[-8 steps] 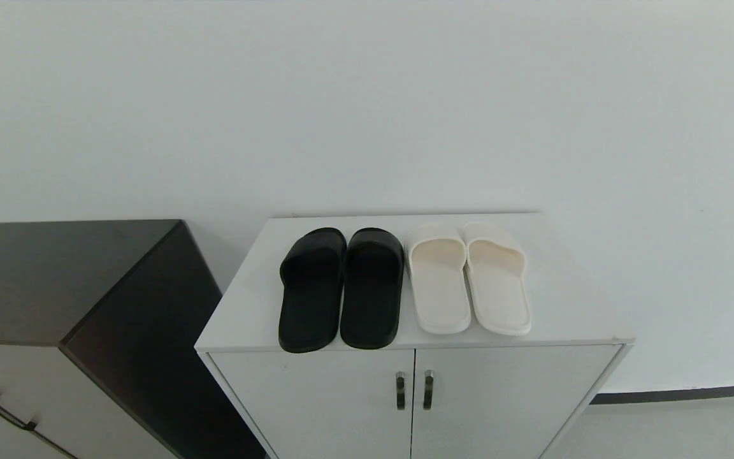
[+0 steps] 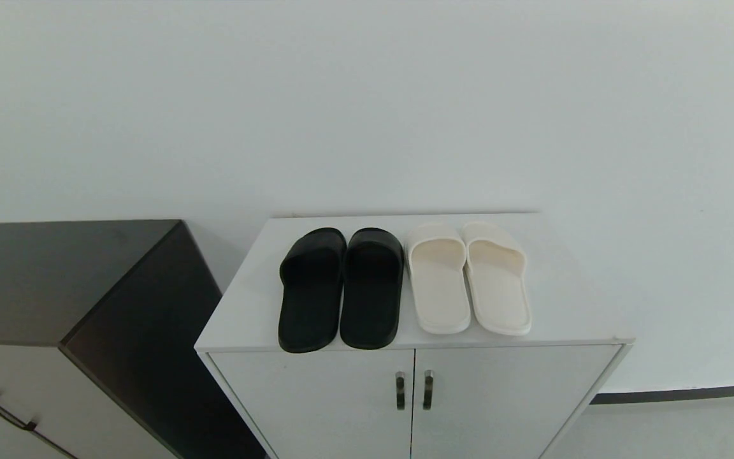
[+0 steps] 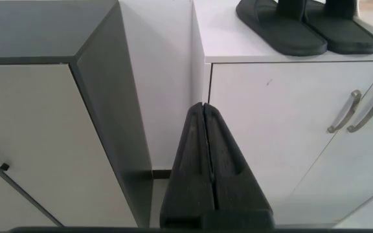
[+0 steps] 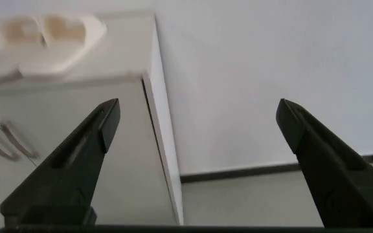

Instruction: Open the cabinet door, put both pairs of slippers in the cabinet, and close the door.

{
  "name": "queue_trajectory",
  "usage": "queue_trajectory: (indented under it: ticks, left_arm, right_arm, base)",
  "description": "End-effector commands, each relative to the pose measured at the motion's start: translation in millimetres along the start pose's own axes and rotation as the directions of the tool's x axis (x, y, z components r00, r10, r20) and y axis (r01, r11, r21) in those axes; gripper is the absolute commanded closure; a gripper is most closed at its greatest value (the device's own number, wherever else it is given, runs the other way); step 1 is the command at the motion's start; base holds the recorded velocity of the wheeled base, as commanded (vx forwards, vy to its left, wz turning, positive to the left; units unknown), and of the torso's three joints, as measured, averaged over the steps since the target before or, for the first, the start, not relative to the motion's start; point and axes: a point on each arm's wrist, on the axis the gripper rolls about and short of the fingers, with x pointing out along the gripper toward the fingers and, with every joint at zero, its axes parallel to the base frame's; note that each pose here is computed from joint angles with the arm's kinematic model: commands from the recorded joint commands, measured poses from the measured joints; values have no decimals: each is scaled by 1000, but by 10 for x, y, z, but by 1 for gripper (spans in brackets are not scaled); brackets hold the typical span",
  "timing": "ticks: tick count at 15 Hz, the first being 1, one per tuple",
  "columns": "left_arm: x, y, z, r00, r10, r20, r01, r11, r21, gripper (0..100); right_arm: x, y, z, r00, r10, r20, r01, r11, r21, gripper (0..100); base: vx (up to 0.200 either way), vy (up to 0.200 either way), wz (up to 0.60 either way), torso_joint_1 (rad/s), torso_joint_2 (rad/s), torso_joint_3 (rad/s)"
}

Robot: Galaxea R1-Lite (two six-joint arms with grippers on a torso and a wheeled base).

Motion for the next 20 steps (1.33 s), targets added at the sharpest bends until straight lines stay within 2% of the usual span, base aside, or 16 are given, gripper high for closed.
queue_trajectory:
  ticks: [1, 3, 4, 6, 8, 9, 14, 18, 20]
  left_arm:
    - [1, 0, 0, 1000, 0, -1, 0, 1000, 0, 100]
    - [1, 0, 0, 1000, 2, -1, -2, 1000, -3, 100]
    - [-1, 1, 0, 1000, 3, 1, -3, 1000, -5, 100]
    - [1, 0, 2, 1000, 2, 1, -2, 1000, -3, 100]
    - [1, 0, 0, 1000, 2, -1, -2, 1000, -3, 100]
    - [1, 0, 0, 1000, 2, -1, -2, 1000, -3, 100]
    - [1, 0, 0, 1000, 2, -1, -2, 1000, -5, 100]
    - [-1, 0, 0, 1000, 2, 1, -2, 1000, -5, 100]
    - [1, 0, 0, 1000, 2, -1, -2, 1000, -5, 100]
  right_arm:
    - [112, 42, 870, 999, 33, -7, -32, 994, 106, 0]
    - [425, 90, 772, 961, 161, -224, -142, 985, 101, 0]
    - [593, 110, 776, 940, 196, -277, -166, 978, 128, 0]
    - [934, 166, 822, 928, 246, -278, -209, 965, 157, 0]
    - [1204, 310, 873, 903, 296, -312, -252, 952, 173, 0]
    - [1363, 447, 902, 891, 300, -341, -257, 952, 167, 0]
    - [1827, 1285, 978, 876, 325, -355, -286, 945, 158, 0]
    - [2032, 1744, 928, 871, 316, -375, -285, 949, 138, 0]
    - [2137, 1969, 891, 887, 294, -356, -267, 956, 124, 0]
  base:
    - [0, 0, 0, 0, 0, 0]
    - [0, 0, 0, 0, 0, 0]
    - [0, 0, 0, 0, 0, 0]
    - [0, 0, 0, 0, 0, 0]
    - [0, 0, 0, 0, 0, 0]
    - [0, 0, 0, 0, 0, 0]
    - [0, 0, 0, 0, 0, 0]
    - [0, 0, 0, 0, 0, 0]
    - [0, 0, 0, 0, 0, 0]
